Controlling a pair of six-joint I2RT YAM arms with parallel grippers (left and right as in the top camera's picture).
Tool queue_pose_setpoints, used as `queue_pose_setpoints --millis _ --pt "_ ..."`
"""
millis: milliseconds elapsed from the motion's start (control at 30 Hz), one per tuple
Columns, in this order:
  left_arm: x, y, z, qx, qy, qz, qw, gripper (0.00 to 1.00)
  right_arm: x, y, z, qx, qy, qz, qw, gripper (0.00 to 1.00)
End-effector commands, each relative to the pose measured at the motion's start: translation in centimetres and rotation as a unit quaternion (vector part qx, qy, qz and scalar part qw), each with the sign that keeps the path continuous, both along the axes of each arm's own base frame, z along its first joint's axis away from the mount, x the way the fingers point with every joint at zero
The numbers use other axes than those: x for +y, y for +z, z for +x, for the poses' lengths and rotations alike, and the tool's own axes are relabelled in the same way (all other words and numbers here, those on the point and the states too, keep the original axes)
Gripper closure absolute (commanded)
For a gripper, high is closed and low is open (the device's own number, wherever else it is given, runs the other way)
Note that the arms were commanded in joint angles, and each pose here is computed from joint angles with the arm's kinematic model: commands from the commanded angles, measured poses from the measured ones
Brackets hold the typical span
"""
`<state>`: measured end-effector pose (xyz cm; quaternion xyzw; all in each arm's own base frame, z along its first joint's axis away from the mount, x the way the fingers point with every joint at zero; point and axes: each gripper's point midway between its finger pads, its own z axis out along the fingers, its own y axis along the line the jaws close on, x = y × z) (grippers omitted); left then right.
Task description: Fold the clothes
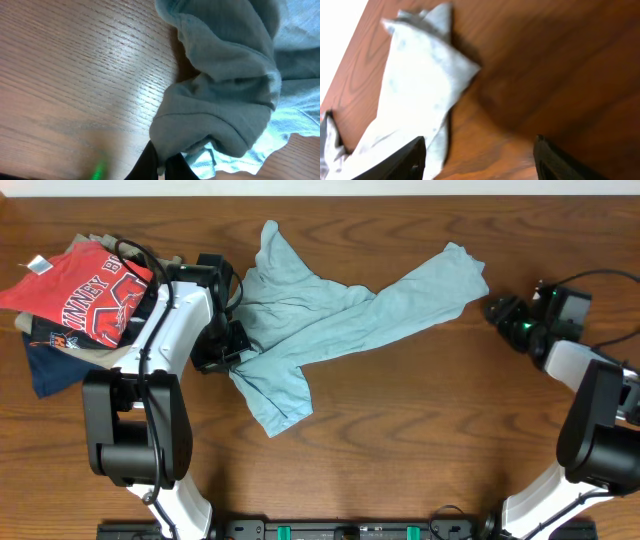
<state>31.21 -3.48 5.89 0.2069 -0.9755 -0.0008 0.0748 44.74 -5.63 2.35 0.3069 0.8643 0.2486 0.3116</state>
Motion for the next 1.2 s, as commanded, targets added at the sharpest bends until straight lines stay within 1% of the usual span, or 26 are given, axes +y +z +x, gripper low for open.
queue_pose_setpoints --millis 0,200,333,400,433,533,567,767,900,967,1067,1100,1133,1167 --pt "0.4 0.0 0.0 -0.002 -0.008 0.008 1.0 0.94 2.0 -1.1 0.3 0.01 0.022 -0.009 1.0 0.32" --pt "0.4 0.0 0.0 -0.002 -0.008 0.008 1.0 0.94 3.6 -3.1 1.2 0.009 0.033 -0.03 0.999 0.31" --pt "0.4 0.0 0.0 -0.002 -0.008 0.008 1.0 0.94 2.8 -4.3 1.4 0.021 -0.005 -0.039 0.999 0.38" --pt "0.4 0.0 0.0 -0.002 -0.008 0.008 1.0 0.94 2.3 -4.0 1.8 0.012 -0.016 -0.044 0.999 0.48" --pt "0.4 0.0 0.0 -0.002 -0.008 0.008 1.0 0.94 2.2 -3.7 2.0 0.005 -0.017 -0.045 0.999 0.57" --pt "0.4 0.0 0.0 -0.002 -0.008 0.008 1.0 0.94 1.4 -2.9 2.6 -0.015 -0.025 -0.047 0.998 0.93" --pt "0.4 0.0 0.0 -0.002 -0.008 0.008 1.0 0.94 1.1 -2.8 2.6 -0.015 -0.031 -0.044 0.998 0.99" --pt "0.4 0.0 0.0 -0.002 -0.008 0.008 1.0 0.94 -1.3 -1.4 2.4 -0.026 -0.051 -0.031 0.998 0.99" --pt "0.4 0.0 0.1 -0.002 -0.008 0.008 1.0 0.94 -2.6 0.6 1.9 -0.035 -0.056 -0.014 0.998 0.99" --pt "0.4 0.0 0.1 -0.003 -0.008 0.008 1.0 0.94 -2.7 1.8 1.6 -0.042 -0.05 -0.007 0.998 0.99" --pt "0.4 0.0 0.1 -0.003 -0.008 0.008 1.0 0.94 -1.7 3.1 1.3 -0.051 -0.02 0.001 0.999 0.99" --pt "0.4 0.0 0.1 -0.004 -0.008 0.008 1.0 0.94 -1.2 3.2 1.1 -0.049 -0.01 0.008 0.999 0.94" --pt "0.4 0.0 0.1 -0.004 -0.008 0.008 1.0 0.94 -0.7 3.0 0.9 -0.044 -0.002 0.017 0.999 0.87" --pt "0.4 0.0 0.2 -0.004 -0.008 0.008 1.0 0.94 -0.3 2.7 0.6 -0.035 0.002 0.022 0.999 0.78"
